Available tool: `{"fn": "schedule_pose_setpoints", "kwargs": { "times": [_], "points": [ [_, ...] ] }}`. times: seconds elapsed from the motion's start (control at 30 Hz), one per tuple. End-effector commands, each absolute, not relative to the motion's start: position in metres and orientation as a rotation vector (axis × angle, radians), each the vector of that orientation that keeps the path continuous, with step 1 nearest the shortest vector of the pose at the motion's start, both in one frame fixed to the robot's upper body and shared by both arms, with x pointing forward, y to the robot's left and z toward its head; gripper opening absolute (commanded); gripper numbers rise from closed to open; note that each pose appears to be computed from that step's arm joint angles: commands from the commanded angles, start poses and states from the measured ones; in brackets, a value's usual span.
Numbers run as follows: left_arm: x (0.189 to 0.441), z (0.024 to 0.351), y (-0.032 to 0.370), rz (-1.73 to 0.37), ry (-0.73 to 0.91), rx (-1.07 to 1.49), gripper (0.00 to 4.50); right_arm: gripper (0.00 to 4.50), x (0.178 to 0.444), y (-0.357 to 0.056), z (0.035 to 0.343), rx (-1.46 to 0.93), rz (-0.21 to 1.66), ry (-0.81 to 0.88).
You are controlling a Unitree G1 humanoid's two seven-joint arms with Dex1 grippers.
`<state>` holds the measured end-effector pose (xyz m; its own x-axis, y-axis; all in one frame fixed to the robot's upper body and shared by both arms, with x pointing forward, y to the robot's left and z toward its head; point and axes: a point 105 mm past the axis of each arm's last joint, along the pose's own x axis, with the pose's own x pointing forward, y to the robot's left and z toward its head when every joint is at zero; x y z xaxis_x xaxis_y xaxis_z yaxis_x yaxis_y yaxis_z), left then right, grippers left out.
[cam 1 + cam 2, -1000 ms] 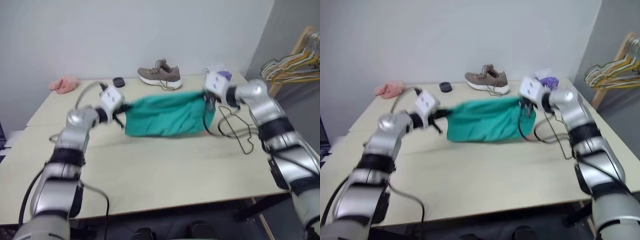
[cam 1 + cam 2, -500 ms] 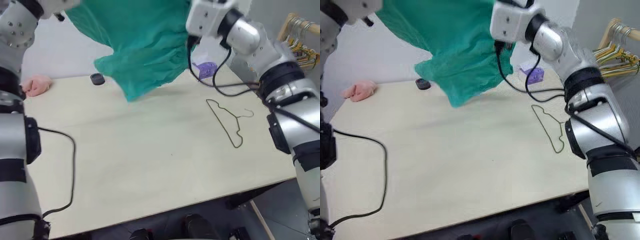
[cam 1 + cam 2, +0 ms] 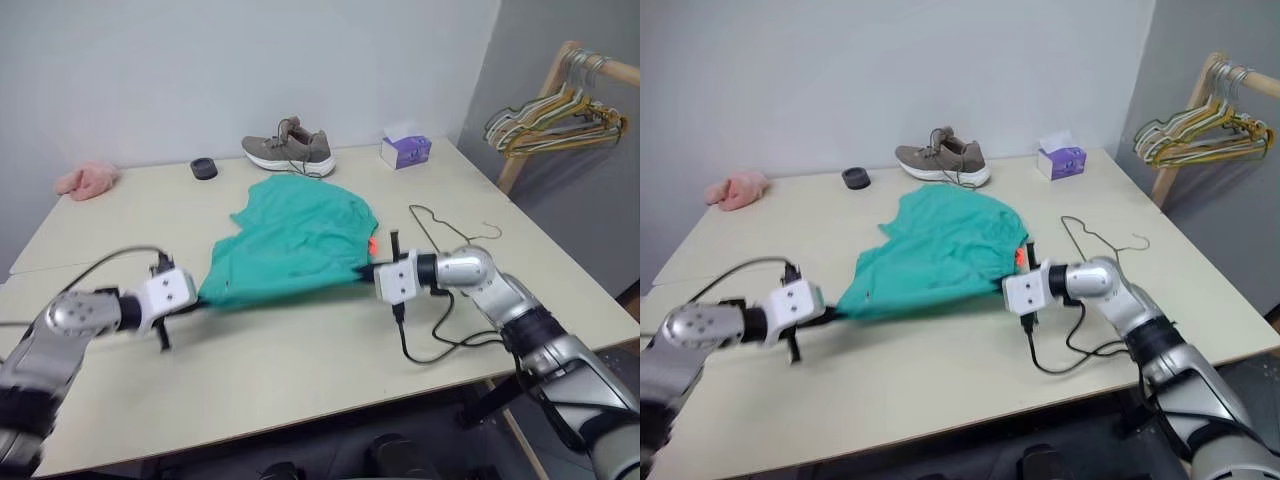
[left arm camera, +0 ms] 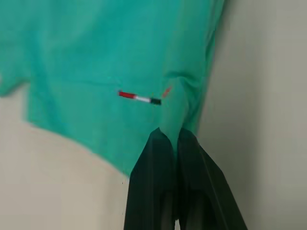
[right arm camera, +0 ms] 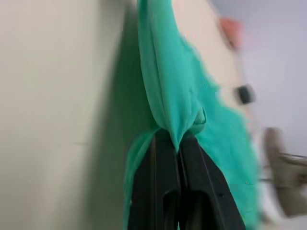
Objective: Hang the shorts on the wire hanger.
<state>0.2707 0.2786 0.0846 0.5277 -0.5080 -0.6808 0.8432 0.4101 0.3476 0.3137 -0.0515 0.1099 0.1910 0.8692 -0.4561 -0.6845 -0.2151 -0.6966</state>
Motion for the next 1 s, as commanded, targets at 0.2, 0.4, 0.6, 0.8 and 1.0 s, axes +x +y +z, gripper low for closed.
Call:
{"fn": "schedule_pose_setpoints", "kwargs": {
  "times": [0.2, 0.4, 0.6, 0.8, 1.0],
  "points": [
    [0.206, 0.081, 0.254, -1.118, 0.760, 0.566, 0.00, 0.01, 0.253, -0.076, 0.101, -0.996, 1.704, 0.049],
    [0.188, 0.071, 0.236, -1.169, 0.792, 0.497, 0.00, 0.01, 0.240, -0.082, 0.090, -0.984, 1.724, 0.137],
    [0.180, 0.069, 0.232, -1.207, 0.822, 0.480, 0.00, 0.01, 0.225, -0.087, 0.086, -0.951, 1.787, 0.238],
    [0.175, 0.069, 0.234, -1.212, 0.844, 0.466, 0.22, 0.41, 0.211, -0.083, 0.091, -0.859, 1.839, 0.300],
    [0.171, 0.073, 0.241, -1.206, 0.868, 0.452, 1.93, 2.39, 0.206, -0.085, 0.101, -0.752, 1.861, 0.341]
  ]
}}
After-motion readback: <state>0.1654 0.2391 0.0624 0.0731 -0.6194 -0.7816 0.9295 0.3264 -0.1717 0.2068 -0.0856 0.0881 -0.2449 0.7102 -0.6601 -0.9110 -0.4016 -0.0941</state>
